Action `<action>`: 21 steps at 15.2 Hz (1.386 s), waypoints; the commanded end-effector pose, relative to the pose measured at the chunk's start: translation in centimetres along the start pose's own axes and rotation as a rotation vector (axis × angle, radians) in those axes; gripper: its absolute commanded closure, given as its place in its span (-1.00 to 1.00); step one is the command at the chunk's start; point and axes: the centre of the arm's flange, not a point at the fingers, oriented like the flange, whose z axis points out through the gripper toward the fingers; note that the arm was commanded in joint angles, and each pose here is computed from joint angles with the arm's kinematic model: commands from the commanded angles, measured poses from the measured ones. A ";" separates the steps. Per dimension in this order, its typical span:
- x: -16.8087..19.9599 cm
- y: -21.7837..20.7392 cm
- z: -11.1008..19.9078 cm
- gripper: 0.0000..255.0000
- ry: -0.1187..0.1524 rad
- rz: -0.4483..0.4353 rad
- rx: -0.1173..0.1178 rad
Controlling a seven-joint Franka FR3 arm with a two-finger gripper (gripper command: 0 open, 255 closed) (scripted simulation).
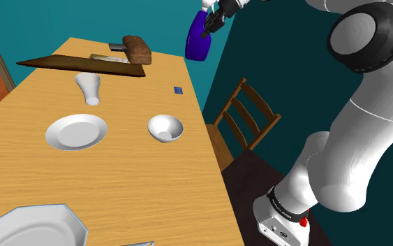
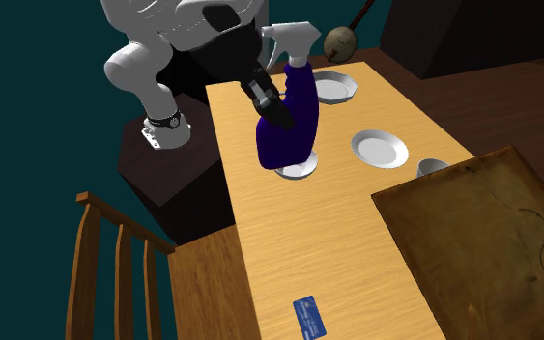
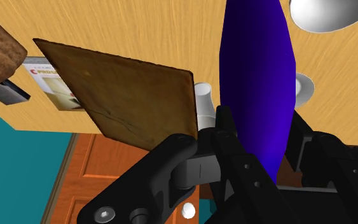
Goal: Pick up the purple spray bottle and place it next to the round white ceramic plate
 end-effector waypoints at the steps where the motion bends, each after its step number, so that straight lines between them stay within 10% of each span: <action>1: 1.5 -1.0 1.4 1.00 0.000 0.000 -0.001; 21: 15.4 -13.4 20.1 1.00 0.000 0.000 -0.001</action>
